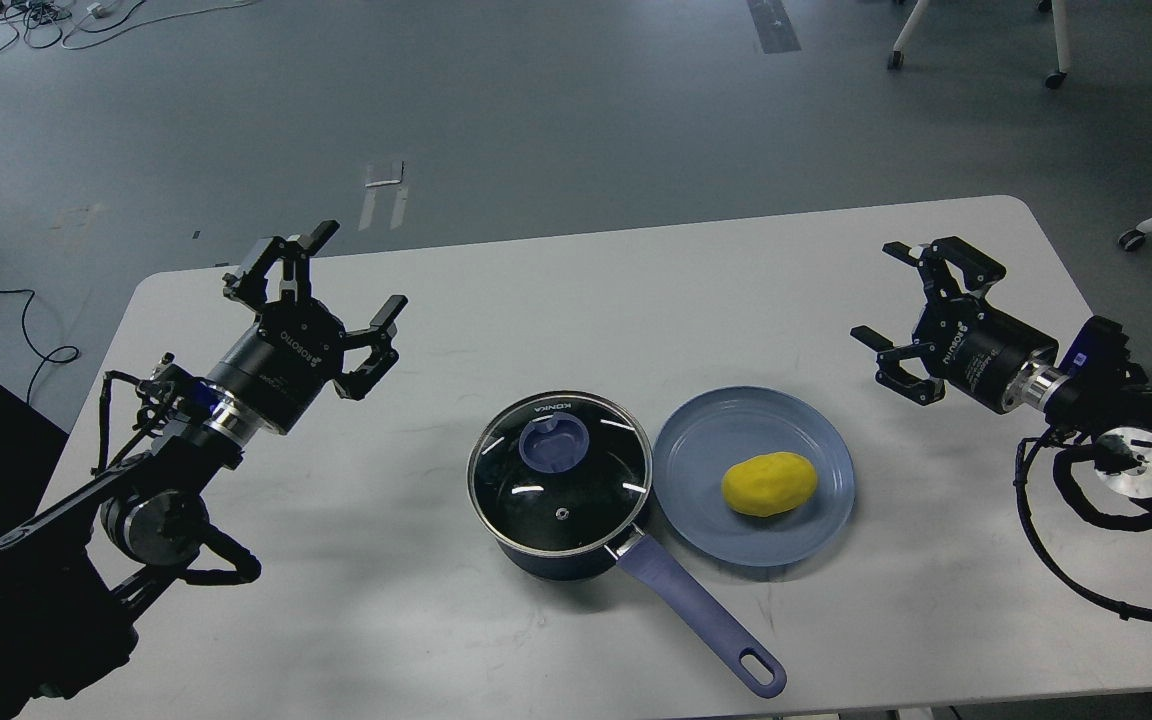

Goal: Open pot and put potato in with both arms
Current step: 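Raise the left gripper and swing it toward the saucepan lid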

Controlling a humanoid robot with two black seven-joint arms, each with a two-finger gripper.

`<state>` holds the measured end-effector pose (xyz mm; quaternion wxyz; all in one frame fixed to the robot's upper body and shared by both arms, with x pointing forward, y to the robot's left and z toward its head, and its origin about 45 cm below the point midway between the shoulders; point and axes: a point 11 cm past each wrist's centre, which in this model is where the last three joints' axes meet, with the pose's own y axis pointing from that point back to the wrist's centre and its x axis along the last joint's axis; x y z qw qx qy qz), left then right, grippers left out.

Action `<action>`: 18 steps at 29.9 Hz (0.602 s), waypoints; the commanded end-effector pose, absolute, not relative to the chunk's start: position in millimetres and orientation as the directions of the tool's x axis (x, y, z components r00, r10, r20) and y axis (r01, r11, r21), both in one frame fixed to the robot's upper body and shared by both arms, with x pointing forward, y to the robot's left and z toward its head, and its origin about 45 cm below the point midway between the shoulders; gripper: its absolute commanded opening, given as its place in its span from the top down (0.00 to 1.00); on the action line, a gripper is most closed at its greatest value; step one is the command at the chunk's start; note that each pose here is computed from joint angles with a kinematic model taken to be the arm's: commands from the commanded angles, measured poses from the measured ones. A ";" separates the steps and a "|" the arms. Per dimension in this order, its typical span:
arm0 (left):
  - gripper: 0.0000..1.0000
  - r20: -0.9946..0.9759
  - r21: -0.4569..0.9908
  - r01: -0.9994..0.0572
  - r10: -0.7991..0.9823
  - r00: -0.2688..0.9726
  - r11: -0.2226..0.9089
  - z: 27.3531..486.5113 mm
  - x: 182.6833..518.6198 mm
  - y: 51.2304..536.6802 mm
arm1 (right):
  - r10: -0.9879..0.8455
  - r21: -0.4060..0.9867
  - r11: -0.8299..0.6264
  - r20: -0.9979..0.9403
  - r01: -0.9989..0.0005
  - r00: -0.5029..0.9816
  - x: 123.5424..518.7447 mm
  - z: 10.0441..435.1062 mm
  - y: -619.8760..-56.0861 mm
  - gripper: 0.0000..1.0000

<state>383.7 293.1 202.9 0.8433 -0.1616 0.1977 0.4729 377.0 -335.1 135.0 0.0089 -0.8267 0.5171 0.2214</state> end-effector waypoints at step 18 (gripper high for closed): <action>0.02 -0.261 -0.106 -0.845 0.806 0.532 0.524 260.1 398.5 339.9 | -0.853 0.216 -0.463 -0.373 -0.859 0.366 376.5 135.2 -336.8 0.00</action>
